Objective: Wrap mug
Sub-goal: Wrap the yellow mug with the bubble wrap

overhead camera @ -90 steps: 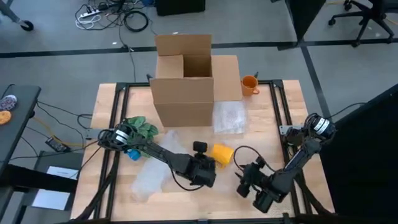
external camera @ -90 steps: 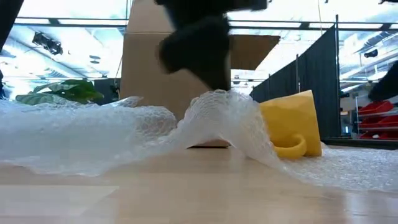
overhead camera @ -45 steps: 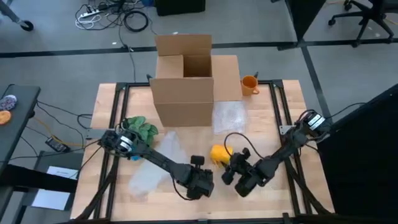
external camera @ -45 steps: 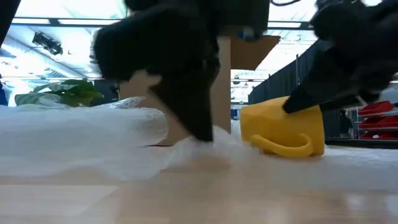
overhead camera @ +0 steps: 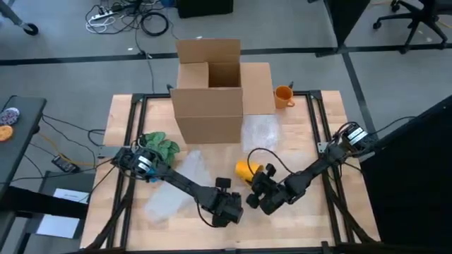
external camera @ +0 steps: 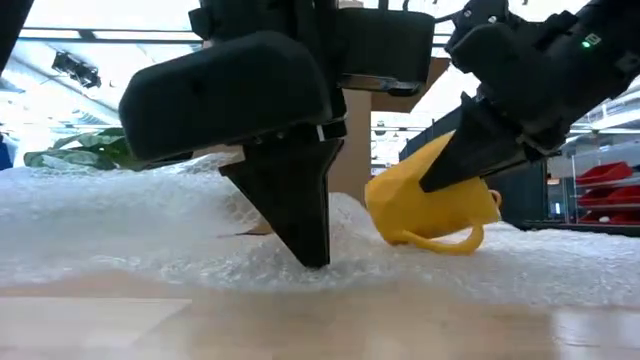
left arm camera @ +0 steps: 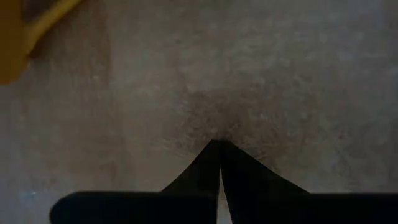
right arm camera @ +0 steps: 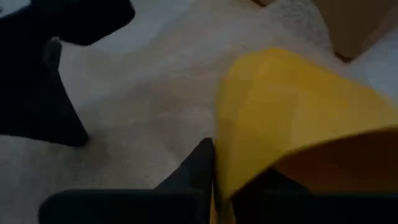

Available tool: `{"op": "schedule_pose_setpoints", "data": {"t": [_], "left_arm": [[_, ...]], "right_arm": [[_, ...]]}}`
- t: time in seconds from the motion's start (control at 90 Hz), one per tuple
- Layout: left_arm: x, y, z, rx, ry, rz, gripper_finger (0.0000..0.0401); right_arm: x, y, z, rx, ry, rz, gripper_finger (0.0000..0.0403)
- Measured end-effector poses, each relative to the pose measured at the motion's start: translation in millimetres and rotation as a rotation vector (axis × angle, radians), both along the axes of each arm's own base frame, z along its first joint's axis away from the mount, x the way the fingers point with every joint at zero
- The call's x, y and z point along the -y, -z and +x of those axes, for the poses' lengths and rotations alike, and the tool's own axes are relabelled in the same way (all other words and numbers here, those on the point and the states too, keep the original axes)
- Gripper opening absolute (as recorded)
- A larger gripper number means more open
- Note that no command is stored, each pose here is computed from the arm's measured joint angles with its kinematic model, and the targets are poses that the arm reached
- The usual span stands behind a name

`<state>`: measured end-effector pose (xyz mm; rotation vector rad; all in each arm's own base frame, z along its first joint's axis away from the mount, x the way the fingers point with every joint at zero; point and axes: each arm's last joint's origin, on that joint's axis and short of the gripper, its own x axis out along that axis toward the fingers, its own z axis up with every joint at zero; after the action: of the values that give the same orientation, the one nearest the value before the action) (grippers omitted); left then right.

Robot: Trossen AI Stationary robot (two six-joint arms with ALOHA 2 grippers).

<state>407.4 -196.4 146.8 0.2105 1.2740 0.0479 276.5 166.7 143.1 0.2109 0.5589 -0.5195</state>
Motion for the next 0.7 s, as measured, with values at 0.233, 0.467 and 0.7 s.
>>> {"op": "schedule_pose_setpoints", "data": {"t": [0.233, 0.467, 0.7], "left_arm": [[0.6, 0.7, -0.3, 0.006, -0.038, -0.012, 0.0], [4.0, 0.9, 2.1, 0.046, -0.037, -0.016, 0.0], [4.1, 1.0, 3.1, 0.07, -0.043, 0.008, 0.0]], "right_arm": [[-23.2, -8.4, -30.2, 0.065, 0.023, 0.007, 0.0002], [-24.3, -4.6, -51.0, 0.17, 0.179, 0.033, 0.0001], [-17.4, 1.7, -34.5, 0.289, 0.306, 0.164, 0.0001]]}}
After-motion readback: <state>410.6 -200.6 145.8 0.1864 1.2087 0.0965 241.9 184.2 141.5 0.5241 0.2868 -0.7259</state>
